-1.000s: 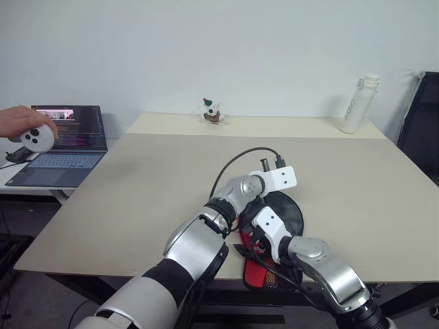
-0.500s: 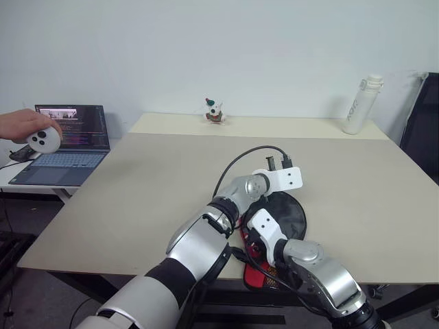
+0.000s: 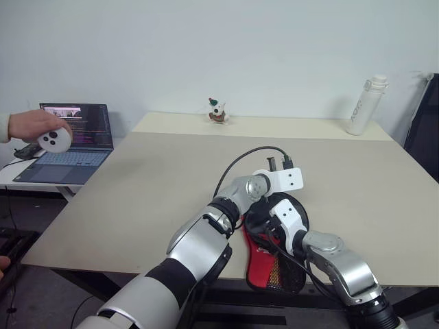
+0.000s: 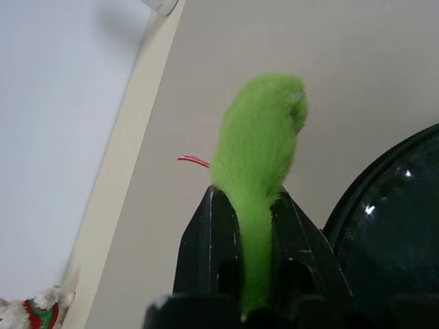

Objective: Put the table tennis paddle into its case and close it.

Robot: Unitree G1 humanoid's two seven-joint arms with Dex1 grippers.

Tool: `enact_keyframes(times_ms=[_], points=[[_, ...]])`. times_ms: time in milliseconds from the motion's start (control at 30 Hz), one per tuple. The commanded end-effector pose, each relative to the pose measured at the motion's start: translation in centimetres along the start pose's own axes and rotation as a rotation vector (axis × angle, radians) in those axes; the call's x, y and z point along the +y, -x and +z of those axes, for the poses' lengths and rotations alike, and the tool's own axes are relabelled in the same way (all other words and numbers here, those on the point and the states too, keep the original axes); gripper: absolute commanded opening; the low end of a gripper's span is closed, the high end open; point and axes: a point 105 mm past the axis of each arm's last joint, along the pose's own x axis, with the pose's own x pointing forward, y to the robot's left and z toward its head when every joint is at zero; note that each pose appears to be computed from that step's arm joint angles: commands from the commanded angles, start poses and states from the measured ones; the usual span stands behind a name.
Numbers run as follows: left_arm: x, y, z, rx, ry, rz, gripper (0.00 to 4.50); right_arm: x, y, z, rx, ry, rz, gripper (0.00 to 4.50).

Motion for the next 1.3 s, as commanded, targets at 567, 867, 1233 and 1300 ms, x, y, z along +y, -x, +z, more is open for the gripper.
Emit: enact_keyframes(times_ms=[567, 867, 1233, 1300], points=[[1.3, -0.8, 6.3, -0.136, -0.275, 0.107, 0.08, 2.1, 0.0, -6.2, 0.232, -0.116, -0.030, 4.50], [1.3, -0.9, 5.9, -0.111, -0.260, 0.109, 0.08, 2.4, 0.0, -6.5, 0.236, -0.125, -0.029, 4.50], [-0.6, -0.6, 2.6, -0.048, -0.020, -0.040, 2.90, 1.1, -0.6, -5.2, 0.211, -0.105, -0.038, 4.50], [-0.2, -0.4, 2.1, -0.050, 0.051, -0.040, 3.62, 0.7, -0.7, -4.7, 0.206, -0.096, -0.042, 4.50]])
